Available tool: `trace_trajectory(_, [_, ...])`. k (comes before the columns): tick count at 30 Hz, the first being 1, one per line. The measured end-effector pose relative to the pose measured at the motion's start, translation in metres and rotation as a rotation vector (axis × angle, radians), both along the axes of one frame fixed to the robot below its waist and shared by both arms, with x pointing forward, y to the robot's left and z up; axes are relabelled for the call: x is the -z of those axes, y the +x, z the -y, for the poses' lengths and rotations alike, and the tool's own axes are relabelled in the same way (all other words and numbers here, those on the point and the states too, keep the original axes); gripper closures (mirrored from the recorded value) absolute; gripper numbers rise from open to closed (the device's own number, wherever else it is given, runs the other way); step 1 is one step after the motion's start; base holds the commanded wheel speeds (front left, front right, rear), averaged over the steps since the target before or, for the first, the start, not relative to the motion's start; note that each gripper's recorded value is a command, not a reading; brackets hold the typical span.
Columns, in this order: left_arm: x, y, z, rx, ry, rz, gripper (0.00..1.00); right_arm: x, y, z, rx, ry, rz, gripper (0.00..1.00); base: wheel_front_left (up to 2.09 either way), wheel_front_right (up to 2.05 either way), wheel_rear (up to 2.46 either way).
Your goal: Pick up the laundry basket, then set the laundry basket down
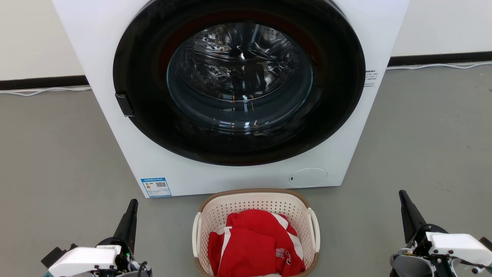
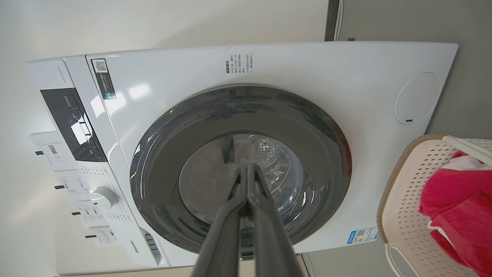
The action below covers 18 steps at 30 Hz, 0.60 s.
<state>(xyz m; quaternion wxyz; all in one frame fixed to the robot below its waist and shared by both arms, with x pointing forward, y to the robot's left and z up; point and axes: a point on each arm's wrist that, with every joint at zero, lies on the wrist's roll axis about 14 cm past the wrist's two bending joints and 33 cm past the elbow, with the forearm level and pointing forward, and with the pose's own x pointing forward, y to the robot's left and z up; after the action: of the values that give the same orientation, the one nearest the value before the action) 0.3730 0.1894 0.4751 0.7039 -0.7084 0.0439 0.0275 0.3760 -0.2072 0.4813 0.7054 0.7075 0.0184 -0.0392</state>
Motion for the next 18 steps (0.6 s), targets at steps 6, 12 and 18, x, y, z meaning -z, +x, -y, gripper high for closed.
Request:
trace_trajectory(6, [0.0000,0.0000,0.0000,0.000,0.000,0.000,1.00,0.0000,0.0000,0.0000,0.000,0.000,0.000,1.00,0.00,0.00,0.00])
trace_trajectory(12, [0.0000,0.0000,0.0000,0.000,0.000,0.000,1.00,0.0000,0.0000,0.0000,0.000,0.000,0.000,1.00,0.00,0.00,0.00])
trace_trajectory(18, [0.0000,0.0000,0.0000,0.000,0.000,0.000,1.00,0.0000,0.0000,0.0000,0.000,0.000,0.000,1.00,0.00,0.00,0.00])
